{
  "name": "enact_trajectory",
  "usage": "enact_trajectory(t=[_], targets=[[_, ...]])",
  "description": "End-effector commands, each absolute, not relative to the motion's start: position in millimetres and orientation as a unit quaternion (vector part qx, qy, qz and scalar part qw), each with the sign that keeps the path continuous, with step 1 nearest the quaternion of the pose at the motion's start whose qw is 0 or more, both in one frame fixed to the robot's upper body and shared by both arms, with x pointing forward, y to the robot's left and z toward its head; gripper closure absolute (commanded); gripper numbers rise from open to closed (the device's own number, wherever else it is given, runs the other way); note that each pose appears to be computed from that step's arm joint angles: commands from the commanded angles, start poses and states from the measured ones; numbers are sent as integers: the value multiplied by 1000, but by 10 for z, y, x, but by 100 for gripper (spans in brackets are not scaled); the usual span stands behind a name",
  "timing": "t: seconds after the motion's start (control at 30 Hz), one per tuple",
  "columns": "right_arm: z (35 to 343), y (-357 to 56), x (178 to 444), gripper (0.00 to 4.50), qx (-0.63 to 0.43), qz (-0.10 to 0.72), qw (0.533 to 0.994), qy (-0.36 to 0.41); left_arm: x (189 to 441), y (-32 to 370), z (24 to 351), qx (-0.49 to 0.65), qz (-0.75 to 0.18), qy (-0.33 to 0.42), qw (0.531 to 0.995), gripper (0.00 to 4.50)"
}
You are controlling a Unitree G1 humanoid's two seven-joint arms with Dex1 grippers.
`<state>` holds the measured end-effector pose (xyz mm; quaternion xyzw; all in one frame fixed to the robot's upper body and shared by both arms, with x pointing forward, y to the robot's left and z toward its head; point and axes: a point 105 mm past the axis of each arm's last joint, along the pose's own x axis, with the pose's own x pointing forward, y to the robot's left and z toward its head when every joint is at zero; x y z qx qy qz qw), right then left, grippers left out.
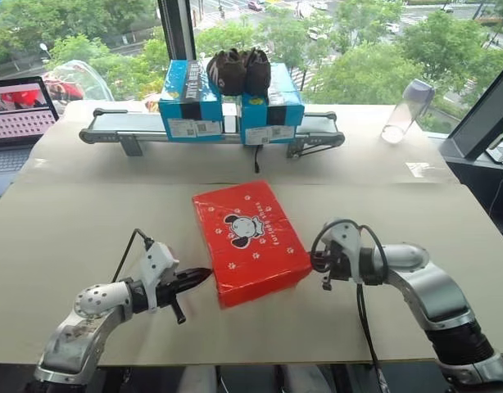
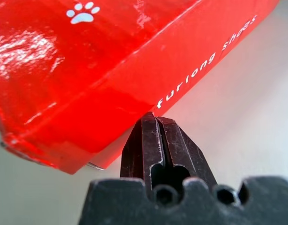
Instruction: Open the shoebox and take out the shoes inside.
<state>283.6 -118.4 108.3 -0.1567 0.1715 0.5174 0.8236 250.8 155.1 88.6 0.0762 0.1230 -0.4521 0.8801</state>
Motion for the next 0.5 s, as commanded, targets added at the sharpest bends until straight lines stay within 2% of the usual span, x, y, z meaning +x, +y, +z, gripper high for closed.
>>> enact_trajectory(t=[0.03, 0.17, 0.3, 0.5], targets=[[1220, -1141, 2781, 450, -151, 523, 825, 149, 2506, 1543, 997, 89, -463, 101, 876, 448], [1181, -1350, 2907, 450, -167, 492, 839, 163, 2648, 1999, 1186, 121, -405, 96, 901, 448], [1244, -1737, 3136, 450, -201, 445, 856, 170, 2679, 2424, 1636, 145, -375, 75, 913, 448], [1377, -1872, 3254, 450, -220, 459, 846, 161, 2553, 2364, 2241, 167, -425, 70, 887, 448]])
